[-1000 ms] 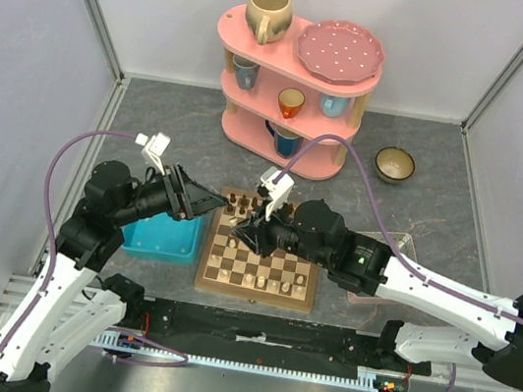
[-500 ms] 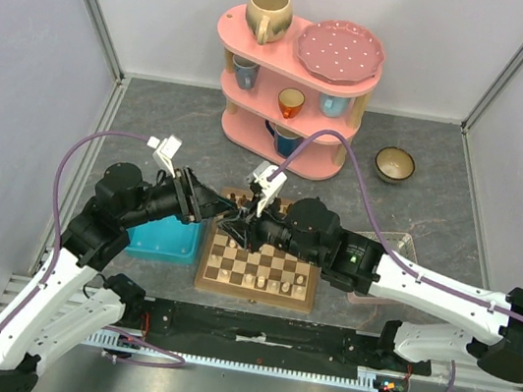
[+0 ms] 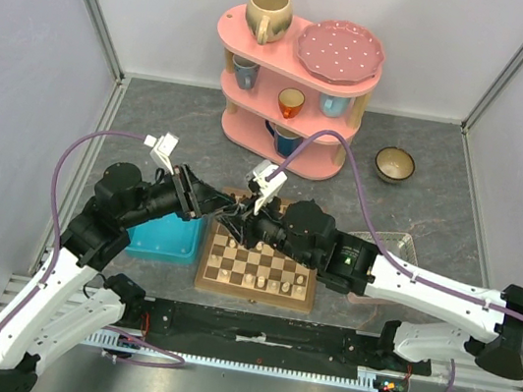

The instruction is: Set up the chess pieces on the board

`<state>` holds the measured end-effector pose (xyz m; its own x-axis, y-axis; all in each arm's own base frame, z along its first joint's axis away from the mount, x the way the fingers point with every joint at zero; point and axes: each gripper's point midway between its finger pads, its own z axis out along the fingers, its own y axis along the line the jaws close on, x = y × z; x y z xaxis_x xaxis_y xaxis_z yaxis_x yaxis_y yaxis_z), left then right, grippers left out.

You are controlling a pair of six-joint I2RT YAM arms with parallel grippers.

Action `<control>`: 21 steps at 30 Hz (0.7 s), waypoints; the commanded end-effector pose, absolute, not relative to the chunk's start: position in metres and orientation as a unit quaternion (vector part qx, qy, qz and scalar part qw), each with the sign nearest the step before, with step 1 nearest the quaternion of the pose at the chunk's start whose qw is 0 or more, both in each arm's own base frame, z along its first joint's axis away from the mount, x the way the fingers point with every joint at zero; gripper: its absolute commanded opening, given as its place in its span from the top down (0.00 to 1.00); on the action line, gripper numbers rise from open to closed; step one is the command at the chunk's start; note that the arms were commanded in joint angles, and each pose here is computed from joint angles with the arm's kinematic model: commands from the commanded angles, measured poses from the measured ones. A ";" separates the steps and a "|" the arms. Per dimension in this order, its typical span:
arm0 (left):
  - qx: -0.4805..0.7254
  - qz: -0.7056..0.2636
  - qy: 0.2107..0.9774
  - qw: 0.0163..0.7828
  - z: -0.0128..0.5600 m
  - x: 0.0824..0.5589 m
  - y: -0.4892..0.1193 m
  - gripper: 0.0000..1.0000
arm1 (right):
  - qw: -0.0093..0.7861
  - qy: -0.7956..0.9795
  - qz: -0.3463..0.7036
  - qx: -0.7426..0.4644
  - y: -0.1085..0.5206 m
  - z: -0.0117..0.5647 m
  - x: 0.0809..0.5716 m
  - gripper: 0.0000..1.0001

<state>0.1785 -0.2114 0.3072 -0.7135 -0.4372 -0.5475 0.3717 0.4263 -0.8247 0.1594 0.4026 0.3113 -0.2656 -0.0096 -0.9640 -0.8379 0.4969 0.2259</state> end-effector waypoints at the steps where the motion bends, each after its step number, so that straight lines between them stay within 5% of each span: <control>1: -0.030 -0.546 0.748 0.377 0.313 0.177 -0.213 0.52 | 0.581 0.669 0.388 -0.255 0.401 0.345 0.181 1.00; 5: -0.033 -0.546 0.749 0.374 0.310 0.177 -0.212 0.56 | 0.586 0.671 0.381 -0.246 0.403 0.345 0.186 1.00; 12: -0.033 -0.552 0.746 0.372 0.311 0.176 -0.213 0.93 | 0.590 0.673 0.373 -0.245 0.405 0.343 0.189 0.94; 21: -0.051 -0.577 0.718 0.386 0.323 0.176 -0.212 0.98 | 0.566 0.663 0.423 -0.247 0.394 0.344 0.168 0.57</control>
<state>0.1846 -0.2087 0.3081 -0.6910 -0.4915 -0.5300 0.3532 0.4101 -0.8409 0.1711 0.4067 0.3035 -0.2565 0.0070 -0.9665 -0.8026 0.5557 0.2170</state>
